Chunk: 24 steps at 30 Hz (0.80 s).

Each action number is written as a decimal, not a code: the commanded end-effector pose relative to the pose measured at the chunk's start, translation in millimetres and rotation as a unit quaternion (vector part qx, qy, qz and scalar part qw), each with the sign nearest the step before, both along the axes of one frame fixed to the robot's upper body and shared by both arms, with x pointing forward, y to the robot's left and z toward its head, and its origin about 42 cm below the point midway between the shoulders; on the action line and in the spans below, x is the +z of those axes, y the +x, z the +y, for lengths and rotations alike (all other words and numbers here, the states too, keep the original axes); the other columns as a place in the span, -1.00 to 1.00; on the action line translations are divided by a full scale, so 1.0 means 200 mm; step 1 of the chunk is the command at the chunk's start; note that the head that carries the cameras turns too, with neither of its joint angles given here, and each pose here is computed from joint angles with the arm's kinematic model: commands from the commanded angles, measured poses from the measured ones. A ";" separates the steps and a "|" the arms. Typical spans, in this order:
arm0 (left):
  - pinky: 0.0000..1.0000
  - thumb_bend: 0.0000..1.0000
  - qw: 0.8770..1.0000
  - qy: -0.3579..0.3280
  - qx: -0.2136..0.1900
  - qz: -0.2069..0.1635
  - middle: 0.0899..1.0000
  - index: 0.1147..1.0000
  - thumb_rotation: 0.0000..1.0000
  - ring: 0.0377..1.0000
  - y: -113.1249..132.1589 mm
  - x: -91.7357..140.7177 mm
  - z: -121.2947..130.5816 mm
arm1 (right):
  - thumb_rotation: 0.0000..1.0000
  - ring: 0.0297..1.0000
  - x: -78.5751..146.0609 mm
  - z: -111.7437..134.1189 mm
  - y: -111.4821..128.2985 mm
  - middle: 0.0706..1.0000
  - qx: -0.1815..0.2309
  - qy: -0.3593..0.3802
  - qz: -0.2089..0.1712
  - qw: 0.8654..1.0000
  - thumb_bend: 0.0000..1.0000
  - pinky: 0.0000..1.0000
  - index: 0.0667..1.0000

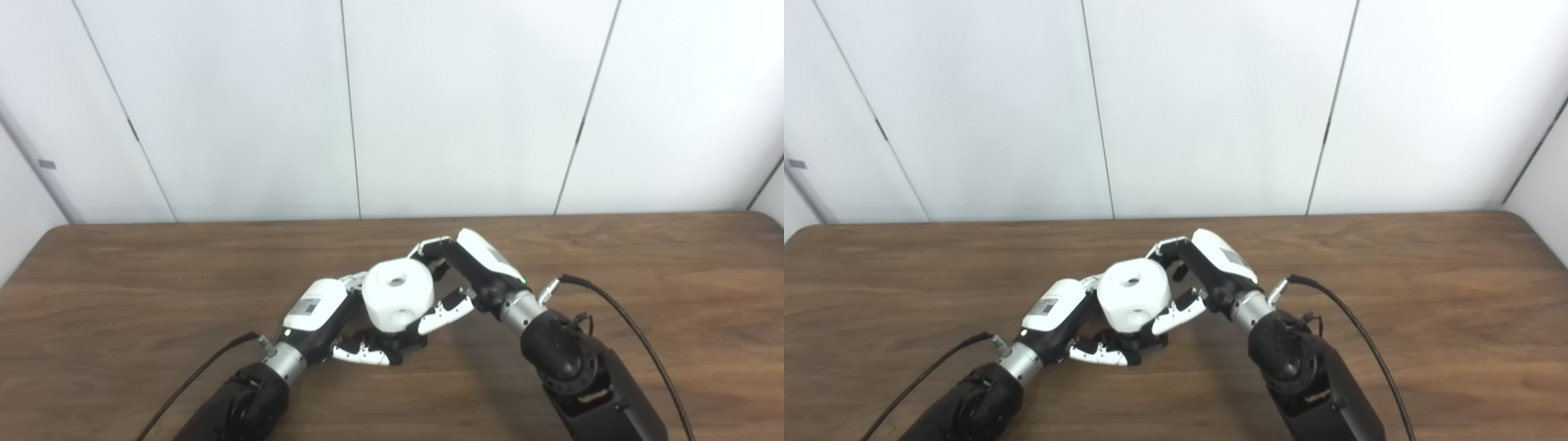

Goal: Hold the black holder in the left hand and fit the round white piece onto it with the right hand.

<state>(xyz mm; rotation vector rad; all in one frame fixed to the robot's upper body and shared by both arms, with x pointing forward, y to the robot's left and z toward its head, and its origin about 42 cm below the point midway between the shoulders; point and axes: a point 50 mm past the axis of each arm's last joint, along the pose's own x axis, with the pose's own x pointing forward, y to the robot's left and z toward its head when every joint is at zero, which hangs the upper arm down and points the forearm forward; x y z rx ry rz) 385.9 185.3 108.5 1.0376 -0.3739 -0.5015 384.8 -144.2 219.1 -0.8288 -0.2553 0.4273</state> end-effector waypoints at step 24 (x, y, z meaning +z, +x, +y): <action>0.79 0.05 0.991 0.070 -0.007 0.112 0.67 -0.17 -0.89 0.83 -0.20 -0.27 -0.04 | -0.73 0.41 -0.04 0.07 0.02 0.39 0.021 -0.018 -0.015 0.999 0.04 0.21 -0.11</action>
